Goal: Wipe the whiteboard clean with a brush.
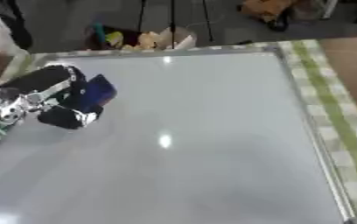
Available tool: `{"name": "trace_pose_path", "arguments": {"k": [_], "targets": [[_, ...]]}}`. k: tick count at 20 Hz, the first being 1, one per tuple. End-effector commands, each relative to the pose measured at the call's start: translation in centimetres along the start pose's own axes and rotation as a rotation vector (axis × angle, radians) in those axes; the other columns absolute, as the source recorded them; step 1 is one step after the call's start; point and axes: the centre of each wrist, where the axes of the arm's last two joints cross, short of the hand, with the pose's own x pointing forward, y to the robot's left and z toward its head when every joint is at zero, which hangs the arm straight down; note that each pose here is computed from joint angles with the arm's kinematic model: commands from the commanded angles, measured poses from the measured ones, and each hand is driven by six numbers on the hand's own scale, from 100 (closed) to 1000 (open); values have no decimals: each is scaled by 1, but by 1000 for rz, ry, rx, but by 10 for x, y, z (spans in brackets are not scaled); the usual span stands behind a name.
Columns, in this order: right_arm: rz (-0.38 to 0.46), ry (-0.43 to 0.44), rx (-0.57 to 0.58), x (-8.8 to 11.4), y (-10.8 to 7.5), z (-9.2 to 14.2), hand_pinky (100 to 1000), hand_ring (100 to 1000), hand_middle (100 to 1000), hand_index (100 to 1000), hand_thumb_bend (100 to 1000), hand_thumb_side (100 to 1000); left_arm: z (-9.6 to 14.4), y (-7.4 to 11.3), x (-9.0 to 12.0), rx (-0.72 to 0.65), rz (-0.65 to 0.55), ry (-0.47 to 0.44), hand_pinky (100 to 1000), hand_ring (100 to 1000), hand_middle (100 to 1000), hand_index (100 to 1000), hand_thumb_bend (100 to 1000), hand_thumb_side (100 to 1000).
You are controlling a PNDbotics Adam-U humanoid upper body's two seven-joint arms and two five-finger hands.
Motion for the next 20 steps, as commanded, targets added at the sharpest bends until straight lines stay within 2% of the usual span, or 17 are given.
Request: {"name": "trace_pose_path", "arguments": {"k": [1,13,20], "targets": [[1,-34,6,3,0,-6,747,697,550,786,100,820,3,21,-19,68,4,65,409,505,464,174,184,395],[2,-36,8,4,3,-4,749,697,547,787,100,822,-5,28,-60,154,100,221,396,489,449,168,157,400],[2,-38,10,4,4,-4,750,697,546,788,100,823,-7,27,-72,183,132,263,392,487,444,167,147,402]]}}
